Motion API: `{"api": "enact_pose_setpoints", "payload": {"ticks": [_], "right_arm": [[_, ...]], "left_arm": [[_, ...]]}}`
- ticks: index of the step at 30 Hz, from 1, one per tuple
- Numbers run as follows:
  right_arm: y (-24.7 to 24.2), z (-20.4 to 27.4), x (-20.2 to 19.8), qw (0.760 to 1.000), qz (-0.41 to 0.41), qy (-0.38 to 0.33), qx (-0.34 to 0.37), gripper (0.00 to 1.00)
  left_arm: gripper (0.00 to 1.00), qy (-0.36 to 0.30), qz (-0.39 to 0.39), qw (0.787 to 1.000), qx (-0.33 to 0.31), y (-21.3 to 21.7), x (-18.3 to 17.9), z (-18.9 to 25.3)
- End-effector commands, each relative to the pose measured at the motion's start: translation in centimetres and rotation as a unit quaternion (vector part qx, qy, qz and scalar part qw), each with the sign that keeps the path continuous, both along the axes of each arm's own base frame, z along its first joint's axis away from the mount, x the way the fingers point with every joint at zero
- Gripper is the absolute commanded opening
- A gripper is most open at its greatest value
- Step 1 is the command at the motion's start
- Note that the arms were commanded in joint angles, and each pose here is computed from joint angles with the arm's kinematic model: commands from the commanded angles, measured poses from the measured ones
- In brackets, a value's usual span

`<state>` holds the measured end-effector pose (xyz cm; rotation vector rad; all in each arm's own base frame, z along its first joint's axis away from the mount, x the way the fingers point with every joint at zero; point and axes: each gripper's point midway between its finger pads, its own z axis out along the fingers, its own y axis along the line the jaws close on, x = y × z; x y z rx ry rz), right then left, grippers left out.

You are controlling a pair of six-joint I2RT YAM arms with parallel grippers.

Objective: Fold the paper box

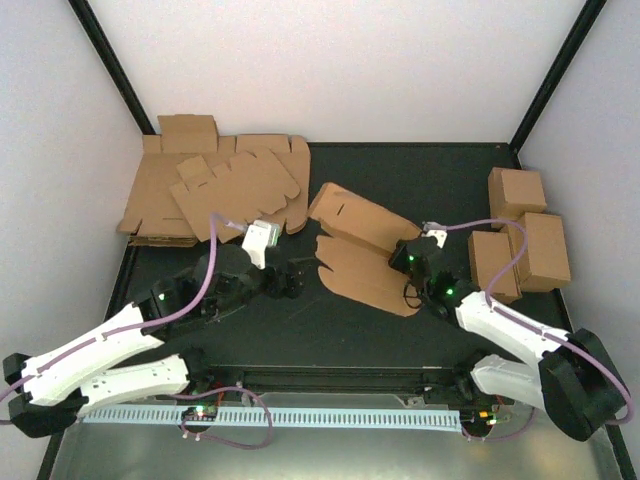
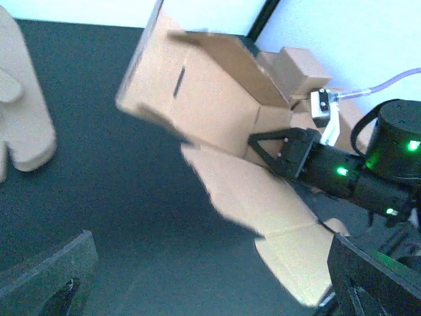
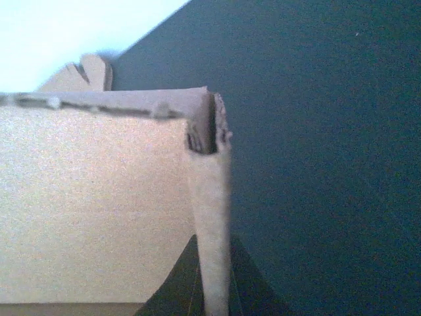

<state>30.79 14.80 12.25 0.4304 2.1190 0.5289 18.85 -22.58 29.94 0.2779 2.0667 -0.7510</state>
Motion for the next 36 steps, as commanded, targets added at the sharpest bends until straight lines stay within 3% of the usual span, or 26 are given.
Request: {"api": "enact_pose_setpoints", "payload": {"ticks": [1,7,14,20,31,33,36], "right_arm": [[-1.6,3.3,1.1,0.992,-0.085,-0.059,0.073,0.02],[-1.8,4.5,1.1,0.988,-0.092,-0.082,0.097,0.02],[-1.6,5.6,0.7,0.984,-0.071,-0.118,0.113,0.02],[-2.2,4.9,0.4,0.982,-0.098,-0.099,0.131,0.02],[-3.1,5.2,0.3,0.978,-0.12,-0.105,0.133,0.02],[-3.1,5.1,0.3,0.978,-0.122,-0.104,0.132,0.02],[-3.3,5.0,0.4,0.978,-0.128,-0.104,0.128,0.02]], "left_arm": [[0.99,0.023,-0.033,0.99,-0.137,-2.1,-1.1,2.1],[0.99,0.012,-0.048,0.977,-0.208,-2.6,-1.5,2.4],[0.99,0.019,-0.082,0.972,-0.221,-4.7,-1.7,1.4],[0.99,0.021,-0.132,0.963,-0.233,-7.3,-2.1,1.6],[0.98,0.03,-0.128,0.954,-0.268,-9.6,-0.8,1.5],[0.93,0.035,-0.123,0.956,-0.264,-9.9,-0.5,1.4],[0.73,0.049,-0.106,0.961,-0.252,-9.9,0.0,0.6]]}}
